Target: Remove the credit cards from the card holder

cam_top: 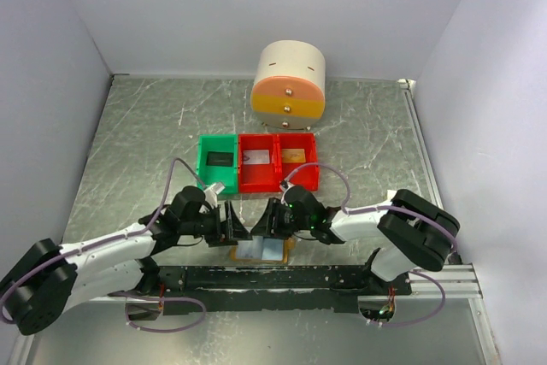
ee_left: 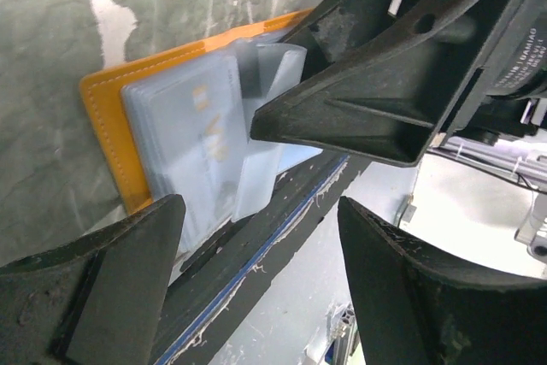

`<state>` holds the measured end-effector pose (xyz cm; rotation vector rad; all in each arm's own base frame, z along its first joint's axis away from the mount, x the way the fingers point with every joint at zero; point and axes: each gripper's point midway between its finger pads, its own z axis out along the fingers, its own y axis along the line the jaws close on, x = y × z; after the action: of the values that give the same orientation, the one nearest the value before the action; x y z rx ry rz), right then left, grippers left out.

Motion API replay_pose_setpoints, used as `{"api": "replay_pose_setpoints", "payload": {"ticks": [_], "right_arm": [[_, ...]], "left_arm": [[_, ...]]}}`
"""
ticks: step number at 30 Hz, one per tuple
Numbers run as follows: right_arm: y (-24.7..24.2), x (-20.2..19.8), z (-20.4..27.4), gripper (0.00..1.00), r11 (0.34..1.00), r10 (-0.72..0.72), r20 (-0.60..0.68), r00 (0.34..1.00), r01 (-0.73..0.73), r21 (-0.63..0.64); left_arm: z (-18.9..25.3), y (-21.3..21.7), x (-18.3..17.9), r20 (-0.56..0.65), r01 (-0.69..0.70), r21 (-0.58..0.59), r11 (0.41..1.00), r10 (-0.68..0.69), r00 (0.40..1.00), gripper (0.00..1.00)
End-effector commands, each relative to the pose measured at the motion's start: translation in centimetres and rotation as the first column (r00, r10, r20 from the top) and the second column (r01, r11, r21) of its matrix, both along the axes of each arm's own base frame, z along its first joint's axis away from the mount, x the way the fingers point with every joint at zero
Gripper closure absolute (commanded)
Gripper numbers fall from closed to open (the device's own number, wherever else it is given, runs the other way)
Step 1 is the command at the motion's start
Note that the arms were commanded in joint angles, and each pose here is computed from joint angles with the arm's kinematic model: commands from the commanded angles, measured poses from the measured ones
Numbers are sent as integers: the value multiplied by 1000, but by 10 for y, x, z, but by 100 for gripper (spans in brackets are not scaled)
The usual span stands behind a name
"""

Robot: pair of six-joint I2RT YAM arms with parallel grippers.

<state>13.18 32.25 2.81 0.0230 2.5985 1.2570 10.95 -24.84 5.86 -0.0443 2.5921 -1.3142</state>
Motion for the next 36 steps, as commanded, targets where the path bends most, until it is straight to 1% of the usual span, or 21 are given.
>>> {"api": "replay_pose_setpoints", "payload": {"ticks": [1,5,8,11,13,16,19,20,22,25,29,31,33,36], "right_arm": [[-8,-7,-11,57,1000,-1,-38,999,0,-18],[-9,-7,-15,57,1000,-2,-47,999,1,-22],[-8,-8,-16,57,1000,2,-51,999,-3,-14],[-8,-7,-15,57,1000,2,-55,999,-2,-8],[-7,-6,-14,57,1000,-2,-52,999,2,-1],[-5,-6,-10,56,1000,8,-53,999,-7,14],[-4,-4,-6,54,1000,10,-45,999,-10,11],[-4,-2,-4,53,1000,9,-39,999,-8,10],[-4,2,3,50,1000,4,-23,1000,-4,8],[-5,9,17,42,1000,-9,7,1000,9,10],[-9,25,36,32,998,-65,42,997,66,-9],[-17,34,42,29,991,-116,63,991,120,-64],[-26,42,46,28,979,-160,88,983,169,-111],[-51,48,46,27,942,-244,115,963,264,-209]], "left_arm": [[26,-22,1,79,78,-165,983,-66,995,16],[21,-28,1,101,106,-190,976,-88,991,16],[19,-35,-2,97,134,-212,968,-116,989,17],[6,-37,-4,66,131,-187,974,-120,991,18],[7,-42,-7,70,142,-212,967,-130,989,19],[16,-53,-13,84,163,-257,953,-146,986,25],[18,-57,-8,84,138,-258,956,-120,989,38],[17,-56,-6,86,123,-252,960,-105,991,39],[15,-54,0,87,89,-223,971,-71,994,39],[19,-55,4,109,93,-202,975,-72,991,38],[30,-63,1,113,137,-239,961,-112,987,35],[27,-67,0,106,140,-240,961,-117,987,34],[26,-72,-2,101,155,-253,955,-133,986,34],[25,-82,-6,98,175,-269,947,-154,983,33]]}}
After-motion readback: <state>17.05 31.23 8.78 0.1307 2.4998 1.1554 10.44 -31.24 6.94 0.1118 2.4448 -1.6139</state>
